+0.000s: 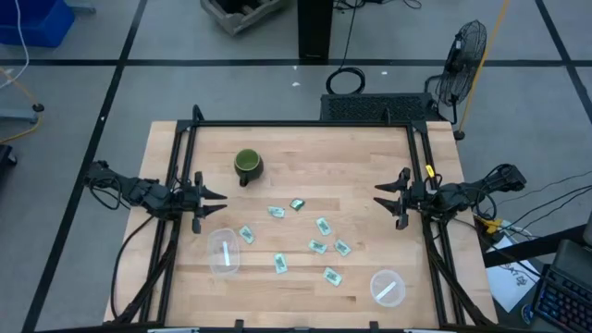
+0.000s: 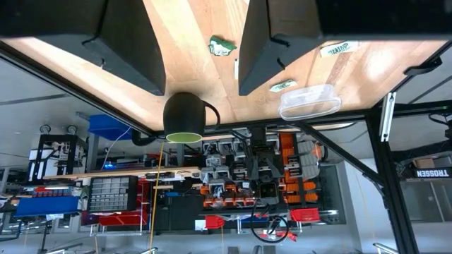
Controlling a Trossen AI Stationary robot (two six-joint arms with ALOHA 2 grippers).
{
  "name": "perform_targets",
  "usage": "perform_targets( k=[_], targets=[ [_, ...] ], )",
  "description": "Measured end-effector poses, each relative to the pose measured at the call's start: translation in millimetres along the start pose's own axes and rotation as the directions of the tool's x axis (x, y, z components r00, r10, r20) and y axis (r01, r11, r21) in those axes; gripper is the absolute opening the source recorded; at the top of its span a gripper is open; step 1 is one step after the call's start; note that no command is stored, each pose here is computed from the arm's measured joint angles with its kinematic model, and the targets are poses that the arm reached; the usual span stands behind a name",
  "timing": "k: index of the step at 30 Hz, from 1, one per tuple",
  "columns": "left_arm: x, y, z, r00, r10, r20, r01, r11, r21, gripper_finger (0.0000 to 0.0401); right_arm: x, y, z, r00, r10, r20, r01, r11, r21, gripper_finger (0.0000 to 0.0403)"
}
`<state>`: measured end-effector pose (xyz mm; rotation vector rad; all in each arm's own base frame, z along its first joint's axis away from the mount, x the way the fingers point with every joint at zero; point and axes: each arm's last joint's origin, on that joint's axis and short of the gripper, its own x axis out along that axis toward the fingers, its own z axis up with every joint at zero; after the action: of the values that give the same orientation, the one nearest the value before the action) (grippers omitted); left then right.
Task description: Pick and place Stevia / Truvia into bins
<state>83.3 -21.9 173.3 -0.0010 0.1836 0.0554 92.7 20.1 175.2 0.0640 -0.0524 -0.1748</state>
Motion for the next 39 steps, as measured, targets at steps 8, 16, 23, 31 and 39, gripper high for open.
perform_targets(
  k=[8, 16, 23, 31, 39],
  targets=[
    [0.0, 0.2, 0.6, 1.000, 0.008, 0.007, -0.008, 1.000, -0.020, 0.0118, 0.0, 0.2, 2.7, 1.000, 0.004, 0.025, -0.009, 0.983, 0.183, 0.0171],
    [-1.1, 5.2, 11.2, 0.975, 0.191, 0.112, -0.175, 0.975, -0.139, 0.0118, -0.1, -1.7, 4.3, 0.997, -0.063, 0.040, 0.043, 0.925, 0.378, 0.0171],
    [-2.4, 5.3, 19.6, 0.963, 0.198, 0.185, -0.174, 0.975, -0.138, 0.0118, -0.3, -5.4, 12.3, 0.972, -0.208, 0.105, 0.143, 0.887, 0.439, 0.0171],
    [-1.1, 1.9, 26.7, 0.947, 0.122, 0.297, -0.089, 0.988, -0.123, 0.0118, 13.3, 25.9, 19.7, 0.916, 0.354, 0.187, -0.389, 0.897, 0.210, 0.0171],
    [-1.1, 2.0, 27.1, 0.946, 0.124, 0.300, -0.113, 0.992, -0.056, 0.0118, 50.2, 82.2, 13.5, 0.923, 0.362, -0.133, -0.379, 0.913, -0.148, 0.0171]
  ],
)
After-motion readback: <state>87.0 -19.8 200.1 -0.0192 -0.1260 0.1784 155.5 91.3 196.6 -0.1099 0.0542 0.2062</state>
